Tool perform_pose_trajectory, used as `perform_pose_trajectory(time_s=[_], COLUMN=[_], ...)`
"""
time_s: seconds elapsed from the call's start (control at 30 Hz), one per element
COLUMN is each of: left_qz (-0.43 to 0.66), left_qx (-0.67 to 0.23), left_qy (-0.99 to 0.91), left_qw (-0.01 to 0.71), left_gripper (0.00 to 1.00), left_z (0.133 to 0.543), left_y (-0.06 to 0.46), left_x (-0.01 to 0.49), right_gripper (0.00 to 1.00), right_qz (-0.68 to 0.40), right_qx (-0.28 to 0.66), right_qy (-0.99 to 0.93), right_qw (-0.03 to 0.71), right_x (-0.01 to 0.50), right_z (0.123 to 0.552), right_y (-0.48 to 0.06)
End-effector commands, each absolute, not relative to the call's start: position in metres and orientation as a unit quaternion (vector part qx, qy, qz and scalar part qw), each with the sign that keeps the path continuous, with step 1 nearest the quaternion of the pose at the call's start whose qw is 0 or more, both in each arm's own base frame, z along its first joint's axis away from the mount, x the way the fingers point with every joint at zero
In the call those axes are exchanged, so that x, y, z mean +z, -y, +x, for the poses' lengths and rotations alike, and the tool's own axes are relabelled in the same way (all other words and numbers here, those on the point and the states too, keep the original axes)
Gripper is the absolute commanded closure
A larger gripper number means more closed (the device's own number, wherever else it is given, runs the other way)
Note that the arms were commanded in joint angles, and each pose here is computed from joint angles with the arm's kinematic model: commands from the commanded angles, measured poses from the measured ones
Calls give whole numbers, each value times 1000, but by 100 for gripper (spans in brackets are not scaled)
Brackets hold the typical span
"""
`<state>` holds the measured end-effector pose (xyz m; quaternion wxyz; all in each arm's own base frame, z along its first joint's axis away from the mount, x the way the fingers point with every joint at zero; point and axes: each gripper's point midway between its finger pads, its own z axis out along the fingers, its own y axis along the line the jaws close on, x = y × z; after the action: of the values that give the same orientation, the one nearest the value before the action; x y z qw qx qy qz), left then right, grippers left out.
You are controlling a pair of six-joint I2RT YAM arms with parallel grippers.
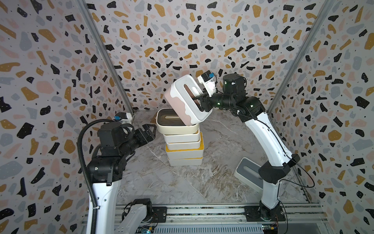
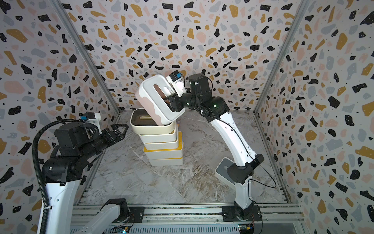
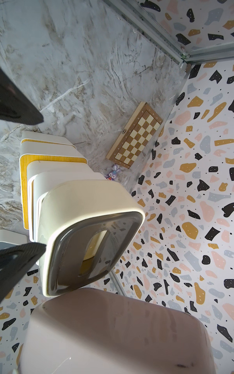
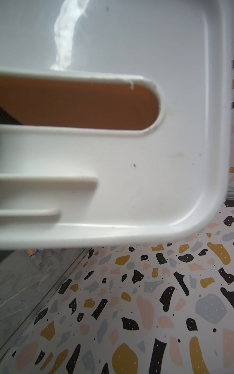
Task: Stack the tissue boxes
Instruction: Place the tissue box at the tissue box.
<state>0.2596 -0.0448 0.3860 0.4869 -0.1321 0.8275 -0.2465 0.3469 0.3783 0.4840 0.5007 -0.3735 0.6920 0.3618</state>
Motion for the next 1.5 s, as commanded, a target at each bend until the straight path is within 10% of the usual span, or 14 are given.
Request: perform_pose_trajectory(time_s=[0.0, 1.0, 1.47], left_qz=[-129, -135, -142], left_qx=[-251, -267, -269], left_qy=[-818, -810, -797], left_qw=[501, 504, 521], left_gripper=[8, 8, 3], left_z=[264, 275, 284], left_y=[45, 47, 39], left_x=[392, 401, 432], right_gripper=[50, 14, 10], right_qz=[-380, -347, -192], right_qx=[375, 404, 354], right_qy=[-660, -634, -701], right_qw=[528, 561, 589], right_x=[513, 547, 553], right_z=[334, 340, 359], right_y=[-376, -363, -247])
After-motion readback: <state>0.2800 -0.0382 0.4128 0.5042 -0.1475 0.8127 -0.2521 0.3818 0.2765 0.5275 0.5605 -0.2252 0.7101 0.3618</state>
